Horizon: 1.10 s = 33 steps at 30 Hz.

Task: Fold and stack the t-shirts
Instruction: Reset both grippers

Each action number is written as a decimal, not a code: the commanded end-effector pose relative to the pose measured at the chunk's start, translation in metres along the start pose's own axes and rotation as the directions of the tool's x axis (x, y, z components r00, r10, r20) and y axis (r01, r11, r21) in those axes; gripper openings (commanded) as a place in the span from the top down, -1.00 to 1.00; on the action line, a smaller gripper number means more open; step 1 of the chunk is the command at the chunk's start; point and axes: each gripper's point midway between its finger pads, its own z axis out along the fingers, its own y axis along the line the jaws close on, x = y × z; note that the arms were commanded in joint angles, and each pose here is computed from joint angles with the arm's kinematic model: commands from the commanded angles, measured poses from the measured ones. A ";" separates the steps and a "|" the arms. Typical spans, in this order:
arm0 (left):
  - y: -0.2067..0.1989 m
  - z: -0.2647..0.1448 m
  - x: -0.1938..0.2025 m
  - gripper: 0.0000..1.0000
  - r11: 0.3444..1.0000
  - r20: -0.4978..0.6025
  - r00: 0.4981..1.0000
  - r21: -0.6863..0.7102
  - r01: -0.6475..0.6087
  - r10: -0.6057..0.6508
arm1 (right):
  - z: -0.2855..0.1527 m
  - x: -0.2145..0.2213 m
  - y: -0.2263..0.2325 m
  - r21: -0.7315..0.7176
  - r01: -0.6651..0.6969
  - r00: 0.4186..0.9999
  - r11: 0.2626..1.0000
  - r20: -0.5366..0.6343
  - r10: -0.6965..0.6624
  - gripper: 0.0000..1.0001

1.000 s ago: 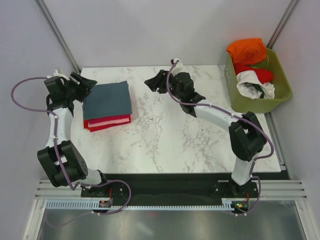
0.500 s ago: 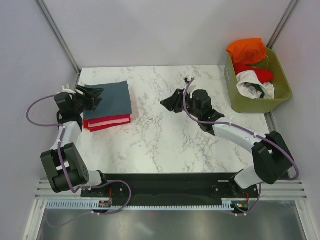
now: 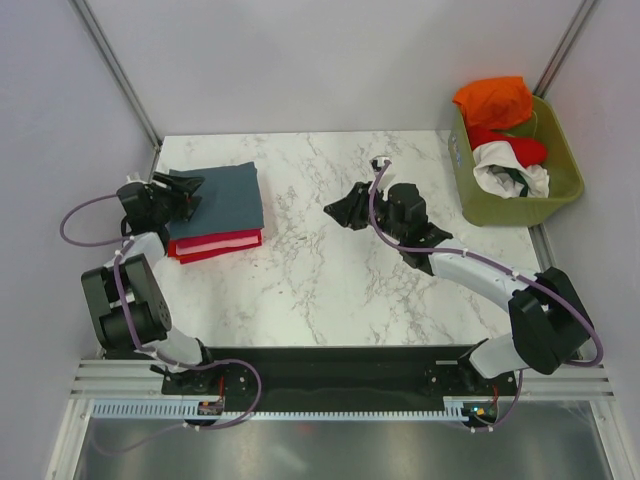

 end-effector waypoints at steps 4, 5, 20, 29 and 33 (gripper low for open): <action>-0.041 0.024 -0.027 -0.38 0.995 0.116 0.992 0.070 -0.066 0.058 | -0.006 -0.012 0.010 -0.037 0.031 0.999 0.999 0.043 -0.029 0.31; -0.039 0.026 -0.028 -0.38 0.996 0.126 0.990 0.062 -0.069 0.061 | -0.007 -0.013 0.009 -0.035 0.030 0.999 0.999 0.044 -0.029 0.31; 0.016 0.042 -0.053 -0.40 0.986 0.250 0.959 -0.122 -0.110 0.137 | -0.011 -0.016 -0.001 -0.023 0.017 0.999 1.000 0.047 -0.016 0.34; 0.025 -0.016 -0.094 -0.46 0.958 0.484 0.850 -0.278 -0.075 0.208 | -0.014 -0.017 -0.003 -0.024 0.011 0.999 1.000 0.051 -0.010 0.34; 0.016 -0.031 -0.107 -0.47 0.929 0.490 0.826 -0.357 -0.101 0.278 | -0.016 -0.017 -0.004 -0.022 0.011 0.999 1.000 0.050 -0.010 0.34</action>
